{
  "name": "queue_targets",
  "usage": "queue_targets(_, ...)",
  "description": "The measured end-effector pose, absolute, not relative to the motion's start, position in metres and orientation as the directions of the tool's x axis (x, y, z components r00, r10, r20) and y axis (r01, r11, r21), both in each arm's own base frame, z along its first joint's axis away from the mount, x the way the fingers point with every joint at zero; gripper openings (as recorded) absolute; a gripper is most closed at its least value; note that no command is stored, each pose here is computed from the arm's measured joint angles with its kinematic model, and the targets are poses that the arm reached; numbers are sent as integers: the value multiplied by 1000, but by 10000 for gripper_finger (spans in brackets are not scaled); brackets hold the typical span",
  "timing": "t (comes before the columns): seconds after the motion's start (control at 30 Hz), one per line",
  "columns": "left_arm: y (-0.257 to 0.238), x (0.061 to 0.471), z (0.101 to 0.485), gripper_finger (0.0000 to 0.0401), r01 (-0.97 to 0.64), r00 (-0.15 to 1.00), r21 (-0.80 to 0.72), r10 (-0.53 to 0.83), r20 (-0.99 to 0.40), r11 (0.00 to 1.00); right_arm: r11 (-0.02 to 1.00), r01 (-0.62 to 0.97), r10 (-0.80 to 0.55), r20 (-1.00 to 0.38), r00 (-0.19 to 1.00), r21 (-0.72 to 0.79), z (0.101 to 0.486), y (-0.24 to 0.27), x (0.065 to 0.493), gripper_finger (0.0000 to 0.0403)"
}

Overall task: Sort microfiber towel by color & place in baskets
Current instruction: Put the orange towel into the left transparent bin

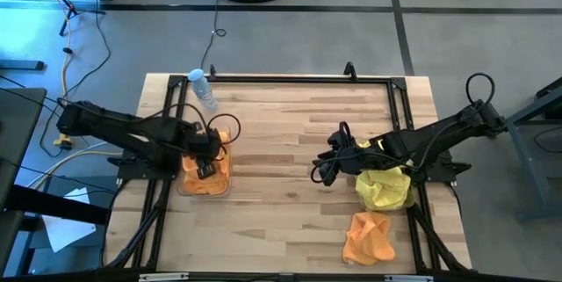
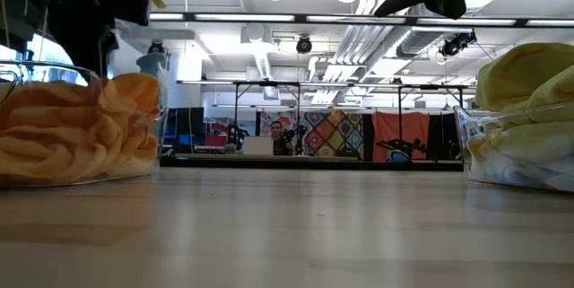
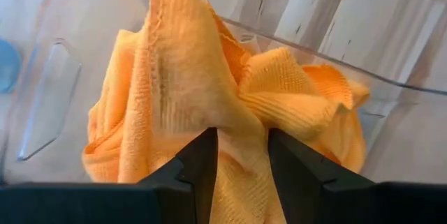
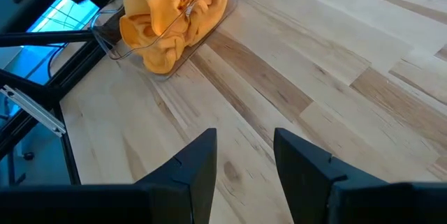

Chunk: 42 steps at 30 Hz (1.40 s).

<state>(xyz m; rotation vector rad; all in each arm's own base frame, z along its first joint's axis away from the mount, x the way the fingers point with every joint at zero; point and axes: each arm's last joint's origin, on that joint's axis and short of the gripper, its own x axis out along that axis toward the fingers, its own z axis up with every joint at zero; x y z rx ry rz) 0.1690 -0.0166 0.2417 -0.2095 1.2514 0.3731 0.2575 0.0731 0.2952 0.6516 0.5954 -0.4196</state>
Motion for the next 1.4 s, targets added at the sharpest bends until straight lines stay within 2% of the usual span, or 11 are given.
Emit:
queue_targets(0.13,-16,168,251,117,-404,281,34,160,-946,914,723,535,-176,-632,755,437,295,73,258,138)
queue_targets(0.9,-15,168,251,117,-388,276,77,195,-941,919,727,533,-177,-633,754,432,295,73,257,138)
queue_targets(1.07,-15,168,263,117,-392,278,73,194,-941,917,728,533,-176,-633,754,432,295,73,257,138)
queue_targets(1.3,-10,168,268,117,-414,286,244,380,-880,877,729,533,-179,-633,753,430,295,73,257,138)
queue_targets(1.4,-11,174,256,117,-341,339,259,376,-863,904,727,541,-195,-629,753,422,295,73,257,138)
